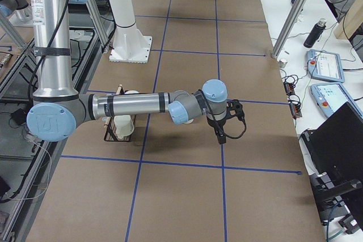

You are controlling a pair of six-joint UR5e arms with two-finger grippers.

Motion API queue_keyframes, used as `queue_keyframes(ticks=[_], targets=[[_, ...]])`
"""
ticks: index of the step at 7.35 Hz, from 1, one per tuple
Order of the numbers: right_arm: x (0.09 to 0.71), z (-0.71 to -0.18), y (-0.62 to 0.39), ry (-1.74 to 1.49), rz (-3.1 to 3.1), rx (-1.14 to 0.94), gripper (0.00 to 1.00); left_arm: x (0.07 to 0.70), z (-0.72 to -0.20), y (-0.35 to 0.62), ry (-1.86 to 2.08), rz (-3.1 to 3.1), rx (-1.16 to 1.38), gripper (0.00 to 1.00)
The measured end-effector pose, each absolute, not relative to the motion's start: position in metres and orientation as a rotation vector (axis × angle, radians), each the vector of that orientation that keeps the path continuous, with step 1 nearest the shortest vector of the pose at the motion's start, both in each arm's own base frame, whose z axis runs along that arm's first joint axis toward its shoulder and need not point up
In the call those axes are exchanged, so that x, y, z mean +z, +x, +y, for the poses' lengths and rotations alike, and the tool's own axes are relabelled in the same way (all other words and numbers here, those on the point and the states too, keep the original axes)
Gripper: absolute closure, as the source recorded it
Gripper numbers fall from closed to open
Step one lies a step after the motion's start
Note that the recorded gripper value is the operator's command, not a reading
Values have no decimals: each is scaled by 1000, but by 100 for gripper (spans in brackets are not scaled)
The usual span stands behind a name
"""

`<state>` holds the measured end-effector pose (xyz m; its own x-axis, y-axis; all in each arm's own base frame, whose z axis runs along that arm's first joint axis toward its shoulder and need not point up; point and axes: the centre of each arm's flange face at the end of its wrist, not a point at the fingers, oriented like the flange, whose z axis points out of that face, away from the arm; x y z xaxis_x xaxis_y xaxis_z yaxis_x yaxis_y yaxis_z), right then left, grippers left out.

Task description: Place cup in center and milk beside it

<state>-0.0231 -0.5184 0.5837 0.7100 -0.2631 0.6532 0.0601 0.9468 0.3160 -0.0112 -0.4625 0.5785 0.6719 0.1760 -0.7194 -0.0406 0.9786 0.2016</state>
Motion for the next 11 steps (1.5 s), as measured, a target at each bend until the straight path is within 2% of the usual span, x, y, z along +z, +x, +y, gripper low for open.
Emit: queue_keyframes(ticks=[5, 8, 11], targets=[[584, -514, -30, 259, -780, -157, 0, 571, -461, -13, 185, 838, 123, 2], [552, -506, -63, 217, -837, -80, 0, 569, -462, -12, 180, 840, 110, 2], [520, -467, -130, 135, -864, -57, 1, 565, -462, -11, 154, 848, 40, 2]])
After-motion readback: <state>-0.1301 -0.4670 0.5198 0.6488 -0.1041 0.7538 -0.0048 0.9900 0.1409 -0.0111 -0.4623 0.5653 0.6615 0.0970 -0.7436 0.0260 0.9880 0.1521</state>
